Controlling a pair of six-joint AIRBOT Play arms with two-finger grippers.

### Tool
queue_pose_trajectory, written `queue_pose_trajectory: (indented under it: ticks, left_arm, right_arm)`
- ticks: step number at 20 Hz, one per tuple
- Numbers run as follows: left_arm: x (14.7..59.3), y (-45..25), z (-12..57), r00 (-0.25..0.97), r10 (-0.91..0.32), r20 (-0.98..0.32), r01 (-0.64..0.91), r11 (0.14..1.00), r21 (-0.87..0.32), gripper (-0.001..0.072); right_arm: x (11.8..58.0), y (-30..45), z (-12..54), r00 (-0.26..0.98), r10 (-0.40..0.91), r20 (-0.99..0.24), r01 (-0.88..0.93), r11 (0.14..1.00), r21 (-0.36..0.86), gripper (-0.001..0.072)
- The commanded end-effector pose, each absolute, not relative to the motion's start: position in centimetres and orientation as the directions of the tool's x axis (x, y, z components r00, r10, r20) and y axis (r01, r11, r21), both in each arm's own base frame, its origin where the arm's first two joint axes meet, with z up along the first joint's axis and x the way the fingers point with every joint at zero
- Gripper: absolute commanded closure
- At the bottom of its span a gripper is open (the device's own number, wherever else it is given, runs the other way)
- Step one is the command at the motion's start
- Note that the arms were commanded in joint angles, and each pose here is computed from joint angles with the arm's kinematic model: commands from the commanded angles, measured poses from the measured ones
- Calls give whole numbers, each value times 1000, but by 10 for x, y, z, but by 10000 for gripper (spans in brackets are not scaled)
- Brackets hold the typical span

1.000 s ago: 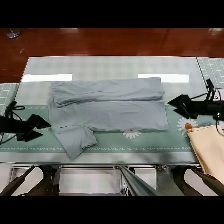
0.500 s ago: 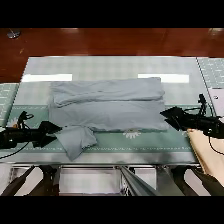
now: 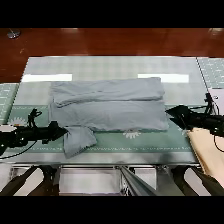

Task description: Fold the shirts.

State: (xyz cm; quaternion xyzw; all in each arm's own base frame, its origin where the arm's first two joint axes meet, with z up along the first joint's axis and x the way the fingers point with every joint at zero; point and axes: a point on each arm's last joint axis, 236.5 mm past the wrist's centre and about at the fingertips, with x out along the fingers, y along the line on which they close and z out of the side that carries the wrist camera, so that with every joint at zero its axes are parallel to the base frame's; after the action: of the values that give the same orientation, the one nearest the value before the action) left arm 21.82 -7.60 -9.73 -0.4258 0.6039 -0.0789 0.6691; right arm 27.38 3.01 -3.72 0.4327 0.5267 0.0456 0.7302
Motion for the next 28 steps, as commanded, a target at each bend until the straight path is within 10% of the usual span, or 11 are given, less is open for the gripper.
queue_pose_trajectory:
  ticks: [1,4,17,19,21,28]
  left_arm:
    - [225,-81,-86,264,-641,-721,-358,629,-690,687]
    - [227,-80,-86,269,-638,-722,-352,633,-690,687]
    - [227,-80,-86,269,-638,-722,-353,632,-690,686]
    - [227,-80,-86,269,-638,-722,-353,632,-690,686]
    - [227,-80,-86,270,-637,-722,-352,633,-690,686]
    - [284,-44,-36,409,-578,-706,-238,680,-694,687]
  right_arm:
    - [219,-16,-67,235,397,-887,539,706,459,96]
    - [185,6,-82,102,453,-886,536,725,433,96]
    - [278,52,-97,198,544,-816,483,670,564,99]
    - [288,55,-95,212,567,-796,478,650,590,272]
    - [287,60,-95,203,590,-782,420,668,614,682]
    - [321,35,-54,222,527,-820,266,777,571,674]
